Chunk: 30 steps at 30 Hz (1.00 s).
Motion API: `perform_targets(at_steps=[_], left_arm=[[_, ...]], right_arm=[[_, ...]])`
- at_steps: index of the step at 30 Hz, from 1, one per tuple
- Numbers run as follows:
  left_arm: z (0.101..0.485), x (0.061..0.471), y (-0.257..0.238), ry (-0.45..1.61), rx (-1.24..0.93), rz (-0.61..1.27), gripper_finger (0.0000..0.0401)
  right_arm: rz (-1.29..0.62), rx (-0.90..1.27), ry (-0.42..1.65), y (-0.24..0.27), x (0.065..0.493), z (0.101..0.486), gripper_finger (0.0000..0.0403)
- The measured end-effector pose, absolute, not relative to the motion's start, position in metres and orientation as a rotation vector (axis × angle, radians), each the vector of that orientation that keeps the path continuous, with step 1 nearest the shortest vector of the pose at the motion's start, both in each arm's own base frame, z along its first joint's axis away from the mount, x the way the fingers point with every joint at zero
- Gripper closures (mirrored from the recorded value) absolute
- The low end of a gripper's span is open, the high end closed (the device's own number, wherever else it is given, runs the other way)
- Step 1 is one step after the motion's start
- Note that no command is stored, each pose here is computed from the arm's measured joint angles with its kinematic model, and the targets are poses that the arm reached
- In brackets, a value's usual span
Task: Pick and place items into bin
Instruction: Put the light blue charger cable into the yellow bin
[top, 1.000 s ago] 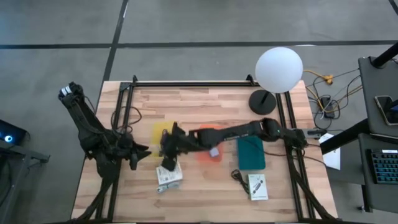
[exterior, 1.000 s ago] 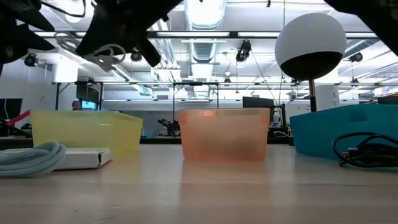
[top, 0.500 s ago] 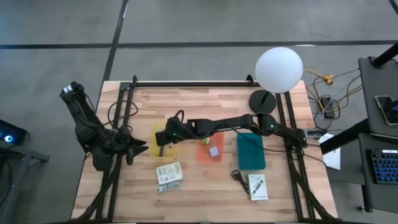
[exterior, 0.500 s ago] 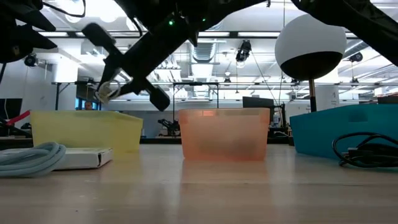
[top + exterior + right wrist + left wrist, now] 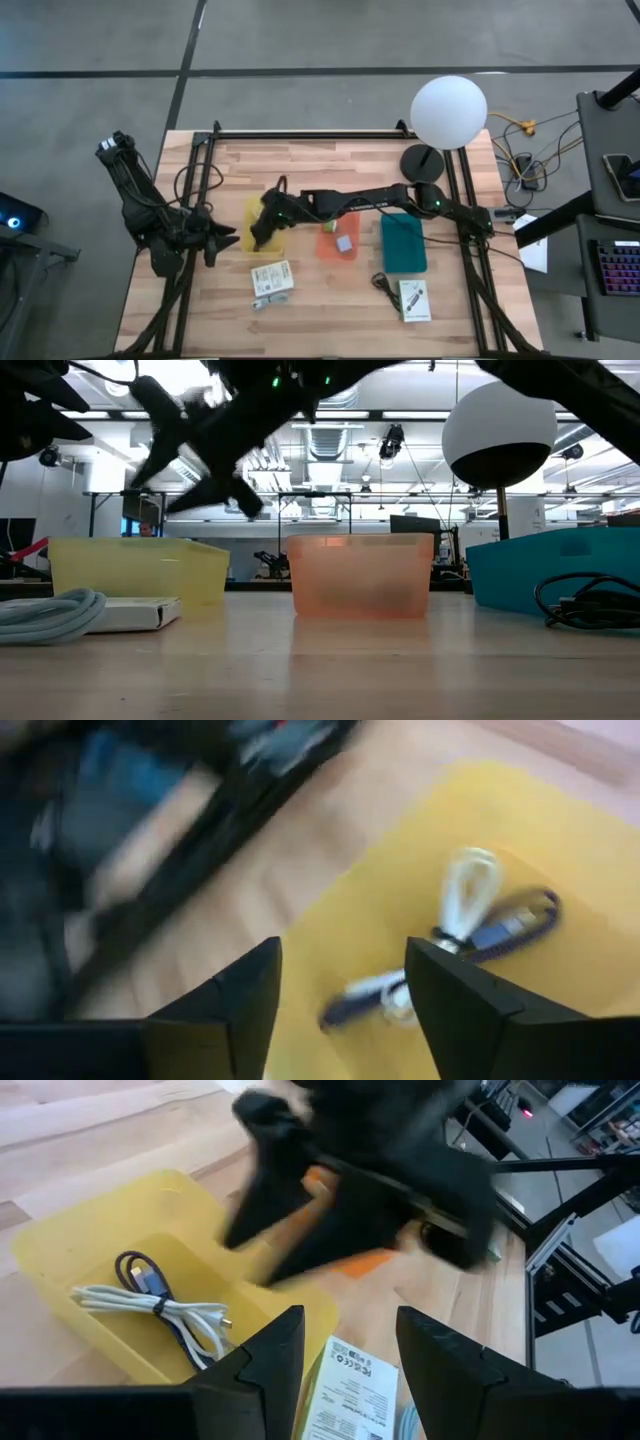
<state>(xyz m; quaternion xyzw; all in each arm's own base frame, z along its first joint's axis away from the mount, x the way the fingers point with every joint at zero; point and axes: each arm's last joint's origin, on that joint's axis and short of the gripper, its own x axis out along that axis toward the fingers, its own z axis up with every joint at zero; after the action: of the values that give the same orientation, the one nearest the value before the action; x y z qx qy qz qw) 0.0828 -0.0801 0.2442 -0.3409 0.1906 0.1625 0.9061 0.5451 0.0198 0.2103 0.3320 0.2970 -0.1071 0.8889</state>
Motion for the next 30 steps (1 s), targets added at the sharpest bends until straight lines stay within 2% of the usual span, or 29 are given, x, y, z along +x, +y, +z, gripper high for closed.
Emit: perform_targets(at_steps=[5,10,20,24,30], left_arm=[[0.244,0.083,-0.081,0.404,-0.712,0.327,0.0256],[0.242,0.085,-0.084,0.428,-0.705,0.320,0.0256],[0.221,0.115,-0.136,0.594,-0.600,0.120,0.0256],[0.207,0.127,-0.156,0.626,-0.608,0.121,0.0256],[0.178,0.139,-0.183,0.836,-0.670,0.030,0.0256]], right_arm=[[0.133,0.194,0.825,0.069,0.518,0.229,0.0197],[0.274,-0.039,1.011,0.105,0.500,0.209,0.0200],[0.375,-0.112,1.030,0.155,0.484,0.190,0.0200],[0.329,0.025,0.991,0.166,0.485,0.179,0.0200],[0.267,0.150,0.951,0.167,0.489,0.175,0.0200]])
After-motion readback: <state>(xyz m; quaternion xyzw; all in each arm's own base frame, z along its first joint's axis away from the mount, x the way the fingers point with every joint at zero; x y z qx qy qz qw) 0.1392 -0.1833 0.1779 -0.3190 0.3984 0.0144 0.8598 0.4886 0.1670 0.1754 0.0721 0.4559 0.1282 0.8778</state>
